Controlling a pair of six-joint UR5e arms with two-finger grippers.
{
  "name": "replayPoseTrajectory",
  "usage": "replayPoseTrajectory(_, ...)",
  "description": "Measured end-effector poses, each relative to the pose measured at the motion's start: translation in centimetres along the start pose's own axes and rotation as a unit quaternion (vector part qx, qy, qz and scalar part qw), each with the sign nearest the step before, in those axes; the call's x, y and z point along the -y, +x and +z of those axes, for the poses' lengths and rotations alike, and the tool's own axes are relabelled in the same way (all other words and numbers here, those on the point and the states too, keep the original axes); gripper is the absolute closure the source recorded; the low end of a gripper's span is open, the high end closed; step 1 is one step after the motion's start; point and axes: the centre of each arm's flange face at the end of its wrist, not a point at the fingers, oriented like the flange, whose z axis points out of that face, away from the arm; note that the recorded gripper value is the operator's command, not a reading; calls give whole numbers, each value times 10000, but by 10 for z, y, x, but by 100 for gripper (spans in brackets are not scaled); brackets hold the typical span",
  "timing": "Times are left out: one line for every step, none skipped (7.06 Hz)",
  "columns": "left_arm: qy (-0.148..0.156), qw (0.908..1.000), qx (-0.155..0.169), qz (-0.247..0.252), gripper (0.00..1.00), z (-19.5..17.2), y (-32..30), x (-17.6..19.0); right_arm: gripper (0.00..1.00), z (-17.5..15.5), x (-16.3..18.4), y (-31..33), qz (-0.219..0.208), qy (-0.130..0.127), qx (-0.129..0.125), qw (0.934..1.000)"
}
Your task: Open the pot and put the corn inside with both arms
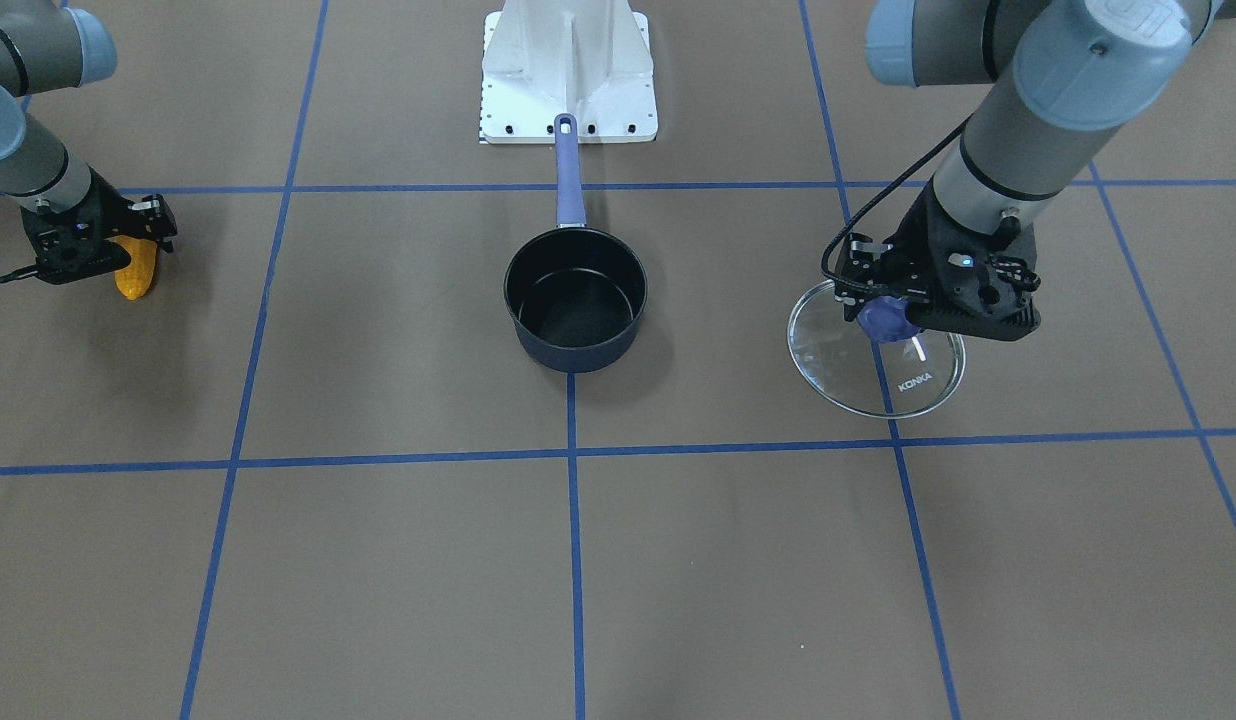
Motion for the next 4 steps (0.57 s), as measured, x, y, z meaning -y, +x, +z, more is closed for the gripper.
replayPoseTrajectory(-2,10000,3,-2,37,0,-1,0,70,-1,0,-1,-29,12,-4,10000)
replayPoseTrajectory(-12,10000,8,-7,37,1,-2,0,76,-2,1,-3,-74,29,5,10000)
replayPoseTrajectory(-26,10000,14,-16,37,3,-4,-1,75,-4,1,-5,-118,47,26,9999)
replayPoseTrajectory(-47,10000,26,-19,37,6,-7,-3,75,-9,4,-9,-153,82,72,9998)
